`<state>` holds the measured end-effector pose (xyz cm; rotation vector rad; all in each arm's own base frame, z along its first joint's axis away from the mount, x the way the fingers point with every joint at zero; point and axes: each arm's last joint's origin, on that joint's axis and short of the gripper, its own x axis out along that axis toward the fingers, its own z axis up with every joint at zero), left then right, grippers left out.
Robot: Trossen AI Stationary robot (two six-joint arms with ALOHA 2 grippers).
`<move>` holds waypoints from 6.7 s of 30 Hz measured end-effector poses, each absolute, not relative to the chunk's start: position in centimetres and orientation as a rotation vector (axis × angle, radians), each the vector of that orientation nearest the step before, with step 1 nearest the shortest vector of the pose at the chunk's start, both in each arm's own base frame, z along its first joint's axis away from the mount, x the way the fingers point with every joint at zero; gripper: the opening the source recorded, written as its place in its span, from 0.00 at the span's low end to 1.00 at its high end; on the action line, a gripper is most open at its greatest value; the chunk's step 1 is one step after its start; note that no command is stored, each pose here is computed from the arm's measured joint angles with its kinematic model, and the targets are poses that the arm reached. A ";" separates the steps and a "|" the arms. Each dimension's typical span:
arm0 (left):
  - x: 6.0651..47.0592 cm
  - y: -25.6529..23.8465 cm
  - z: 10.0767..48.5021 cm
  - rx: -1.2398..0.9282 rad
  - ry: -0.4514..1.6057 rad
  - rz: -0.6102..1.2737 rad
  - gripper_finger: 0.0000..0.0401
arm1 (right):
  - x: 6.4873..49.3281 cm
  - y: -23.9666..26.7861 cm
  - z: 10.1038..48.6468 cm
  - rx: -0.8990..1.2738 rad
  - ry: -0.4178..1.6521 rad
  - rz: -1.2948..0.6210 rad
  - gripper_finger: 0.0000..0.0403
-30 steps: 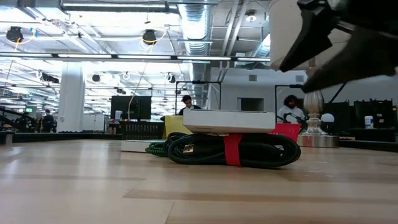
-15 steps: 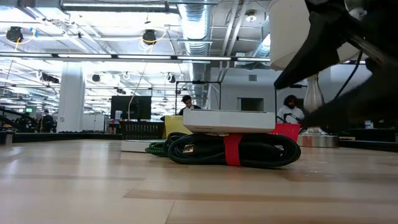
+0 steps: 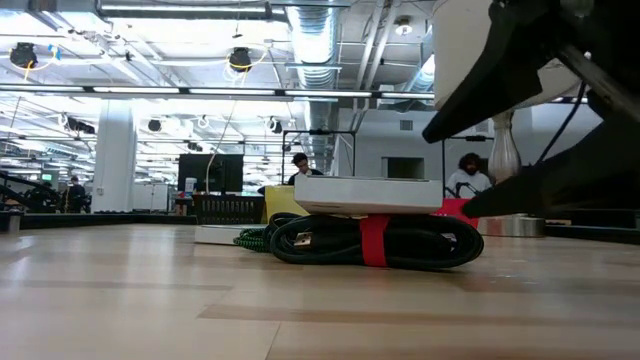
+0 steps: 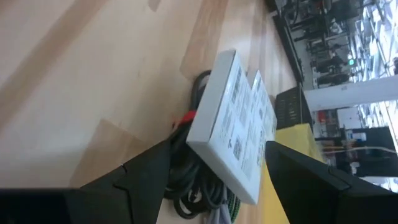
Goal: Pick and place items into bin
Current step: Put the bottom card reader box into the black bin
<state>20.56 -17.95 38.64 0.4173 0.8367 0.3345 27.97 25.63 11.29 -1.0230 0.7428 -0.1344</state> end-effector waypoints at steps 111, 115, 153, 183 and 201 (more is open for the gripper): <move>22.6 -18.0 38.9 0.223 0.771 0.335 0.52 | 32.4 23.3 10.8 -1.064 0.727 -0.333 0.10; 23.3 -17.2 38.8 0.185 0.783 0.366 0.52 | 32.9 23.2 11.4 -1.079 0.709 -0.383 0.10; 28.7 -22.7 29.7 1.039 0.873 0.377 0.52 | 35.2 27.5 20.0 -1.203 0.573 -0.553 0.10; 30.2 -22.3 29.8 1.046 0.858 0.354 0.35 | 36.8 27.9 24.0 -1.244 0.574 -0.554 0.11; 30.2 -22.1 29.7 1.021 0.864 0.366 0.08 | 36.2 28.3 24.1 -1.235 0.559 -0.594 0.21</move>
